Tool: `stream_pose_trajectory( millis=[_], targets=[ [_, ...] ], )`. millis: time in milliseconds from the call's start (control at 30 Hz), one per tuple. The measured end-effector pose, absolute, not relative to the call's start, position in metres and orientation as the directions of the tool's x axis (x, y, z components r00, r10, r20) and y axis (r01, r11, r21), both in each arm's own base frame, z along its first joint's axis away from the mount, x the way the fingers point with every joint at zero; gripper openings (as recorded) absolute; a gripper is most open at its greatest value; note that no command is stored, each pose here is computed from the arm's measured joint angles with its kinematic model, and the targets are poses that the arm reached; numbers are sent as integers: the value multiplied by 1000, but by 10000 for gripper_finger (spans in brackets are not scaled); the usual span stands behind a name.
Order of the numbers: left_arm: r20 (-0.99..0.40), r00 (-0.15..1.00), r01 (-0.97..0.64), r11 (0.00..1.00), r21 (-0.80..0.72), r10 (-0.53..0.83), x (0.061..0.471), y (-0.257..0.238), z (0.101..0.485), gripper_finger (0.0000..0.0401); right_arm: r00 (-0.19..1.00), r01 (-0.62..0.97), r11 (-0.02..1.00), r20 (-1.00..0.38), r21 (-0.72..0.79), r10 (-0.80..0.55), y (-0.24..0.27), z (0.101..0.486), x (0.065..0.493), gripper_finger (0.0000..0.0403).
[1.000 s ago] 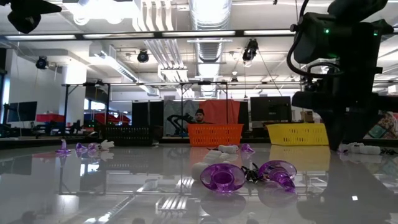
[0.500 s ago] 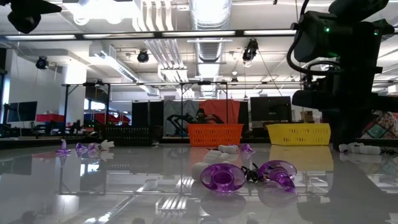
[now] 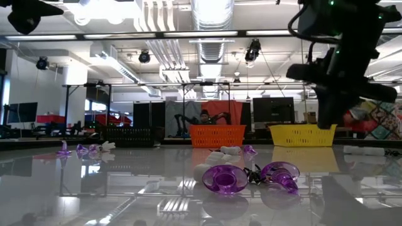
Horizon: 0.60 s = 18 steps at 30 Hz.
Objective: Sort Halloween decoration
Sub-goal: Put the witch hat toy into the yellow bin
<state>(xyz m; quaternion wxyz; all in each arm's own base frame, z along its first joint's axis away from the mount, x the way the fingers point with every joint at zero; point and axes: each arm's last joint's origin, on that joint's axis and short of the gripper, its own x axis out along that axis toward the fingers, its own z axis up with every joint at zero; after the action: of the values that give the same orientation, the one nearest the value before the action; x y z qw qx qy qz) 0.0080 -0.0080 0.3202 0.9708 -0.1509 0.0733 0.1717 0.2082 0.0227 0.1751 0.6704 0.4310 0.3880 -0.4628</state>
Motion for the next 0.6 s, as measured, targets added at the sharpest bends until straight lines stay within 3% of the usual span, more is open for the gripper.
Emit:
stream_pose_trajectory(
  millis=[333, 600],
  targets=[
    [-199, 907, -414, 874, -255, 371, 7, -6, 320, 130, 343, 939, 184, -815, 290, -468, -10, 205, 196, 11],
    [-201, 900, -429, 865, -262, 386, 7, -6, 320, 130, 280, 960, 158, -788, 231, -549, -53, 216, 182, 11]
  ],
)
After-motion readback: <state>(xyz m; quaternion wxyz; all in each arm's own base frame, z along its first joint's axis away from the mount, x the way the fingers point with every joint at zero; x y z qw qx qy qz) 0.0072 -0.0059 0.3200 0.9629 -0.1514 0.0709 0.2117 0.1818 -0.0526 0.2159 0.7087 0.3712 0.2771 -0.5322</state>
